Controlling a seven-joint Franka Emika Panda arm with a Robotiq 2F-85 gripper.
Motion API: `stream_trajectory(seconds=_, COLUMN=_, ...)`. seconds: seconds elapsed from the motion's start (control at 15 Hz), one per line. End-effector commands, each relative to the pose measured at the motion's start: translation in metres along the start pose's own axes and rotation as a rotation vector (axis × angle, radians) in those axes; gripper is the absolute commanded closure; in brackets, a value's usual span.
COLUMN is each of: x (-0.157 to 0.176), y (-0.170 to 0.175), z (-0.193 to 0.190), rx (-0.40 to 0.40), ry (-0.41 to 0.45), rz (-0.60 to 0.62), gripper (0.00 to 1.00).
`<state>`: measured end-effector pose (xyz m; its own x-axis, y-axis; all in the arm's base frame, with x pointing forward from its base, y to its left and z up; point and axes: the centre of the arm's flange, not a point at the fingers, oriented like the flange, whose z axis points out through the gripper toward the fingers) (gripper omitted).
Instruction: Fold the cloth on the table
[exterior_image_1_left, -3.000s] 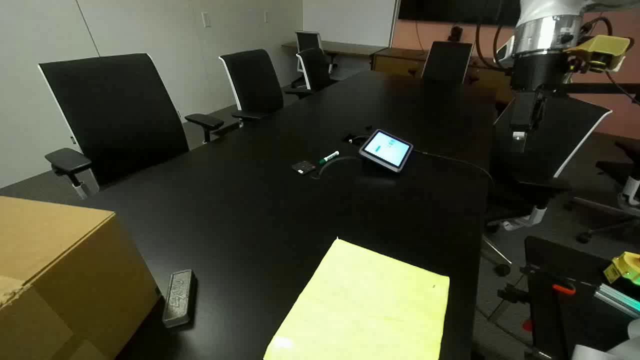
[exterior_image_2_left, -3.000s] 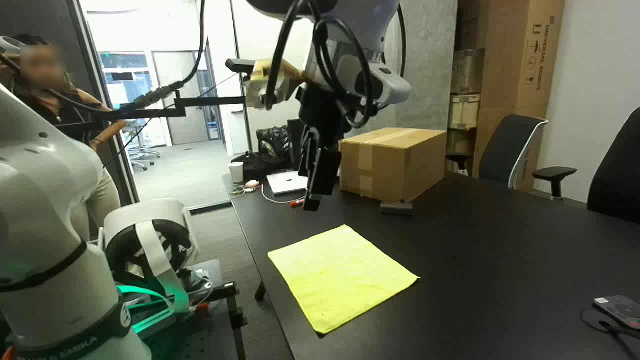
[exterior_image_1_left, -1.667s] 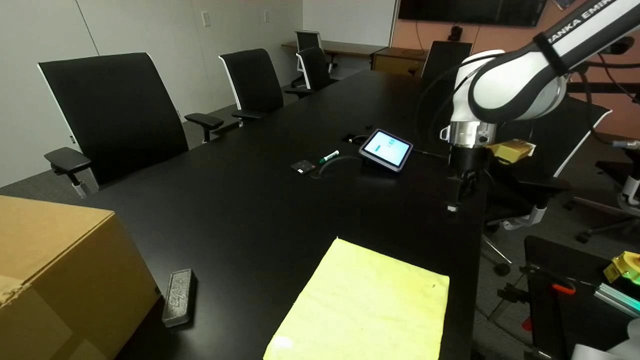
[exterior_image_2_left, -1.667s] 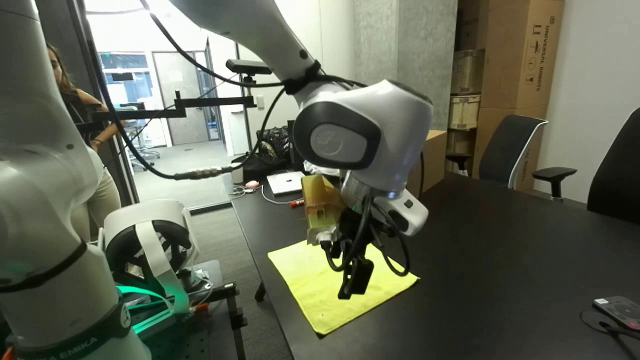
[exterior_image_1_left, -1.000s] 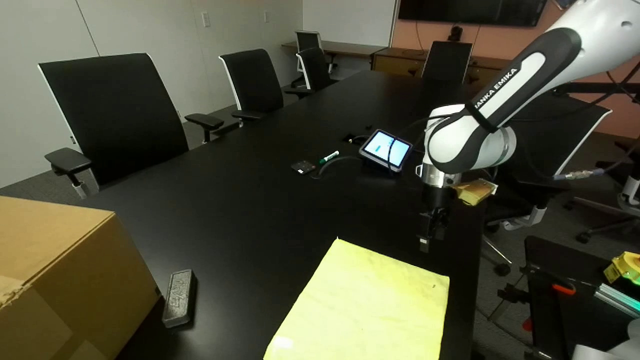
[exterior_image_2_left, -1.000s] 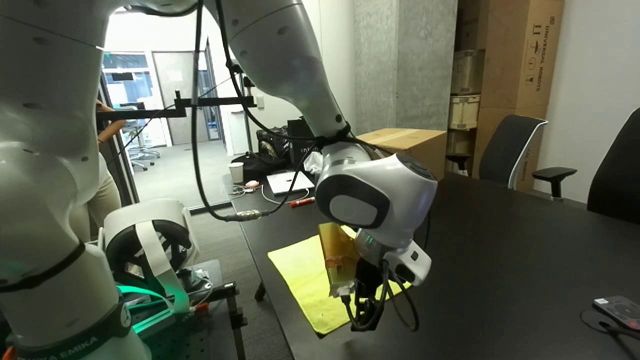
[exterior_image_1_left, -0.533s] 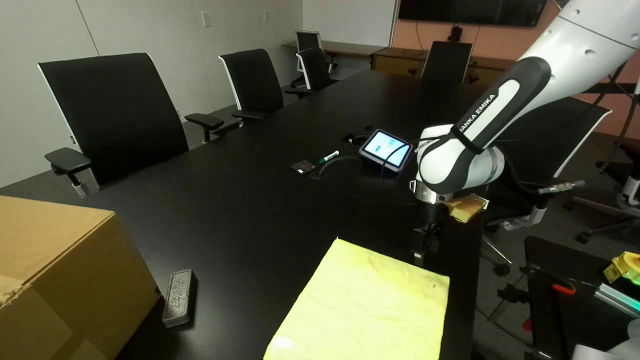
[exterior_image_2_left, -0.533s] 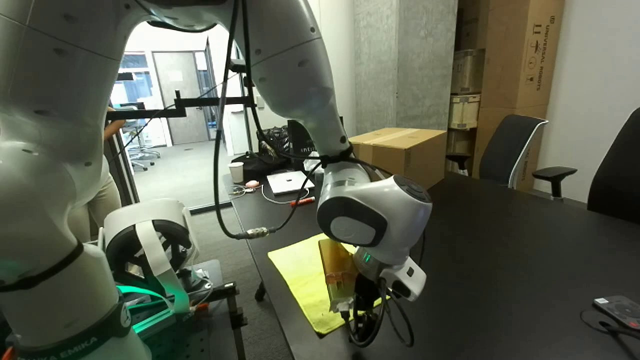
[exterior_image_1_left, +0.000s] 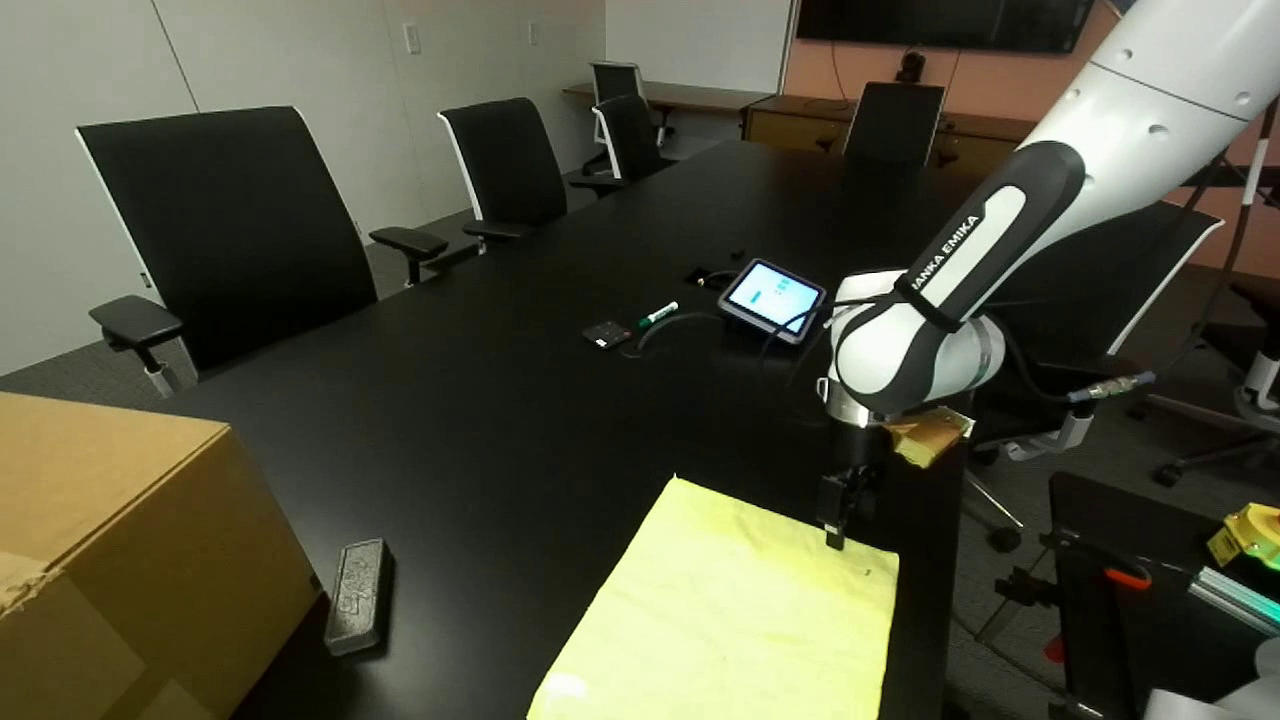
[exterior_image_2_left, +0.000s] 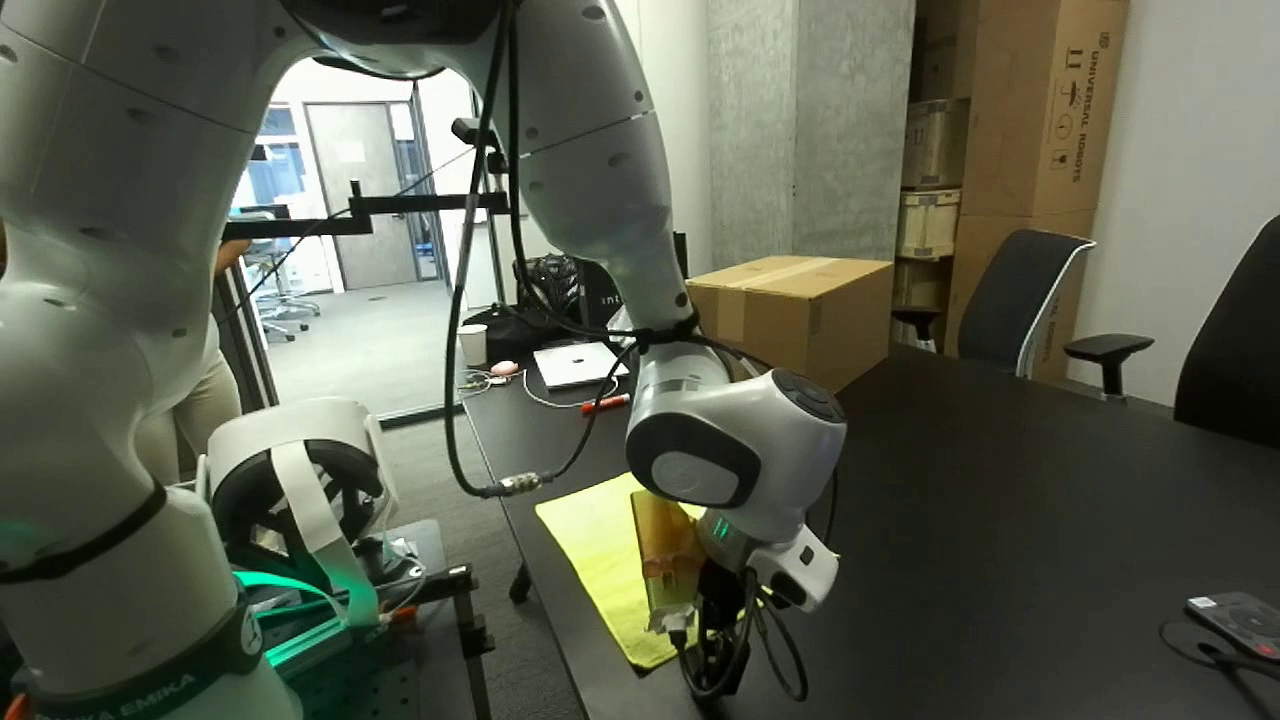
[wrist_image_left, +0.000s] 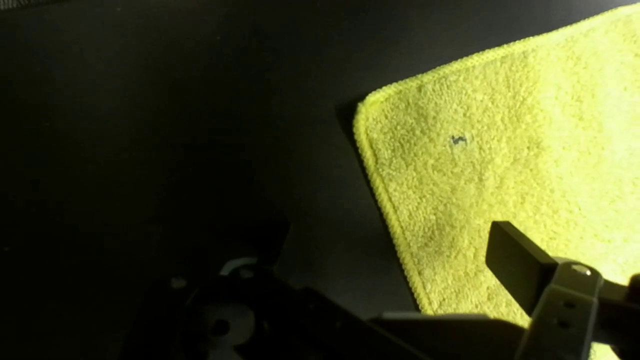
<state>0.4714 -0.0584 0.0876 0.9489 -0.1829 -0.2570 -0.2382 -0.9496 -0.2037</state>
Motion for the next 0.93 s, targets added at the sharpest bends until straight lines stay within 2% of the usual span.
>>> stream_trajectory(seconds=0.0, x=-0.006, y=-0.008, z=0.008, rx=0.029, ry=-0.004, rz=0.000, gripper=0.00)
stream_trajectory(seconds=0.87, x=-0.033, y=-0.038, z=0.032, rx=0.077, ry=-0.087, rz=-0.047, gripper=0.00)
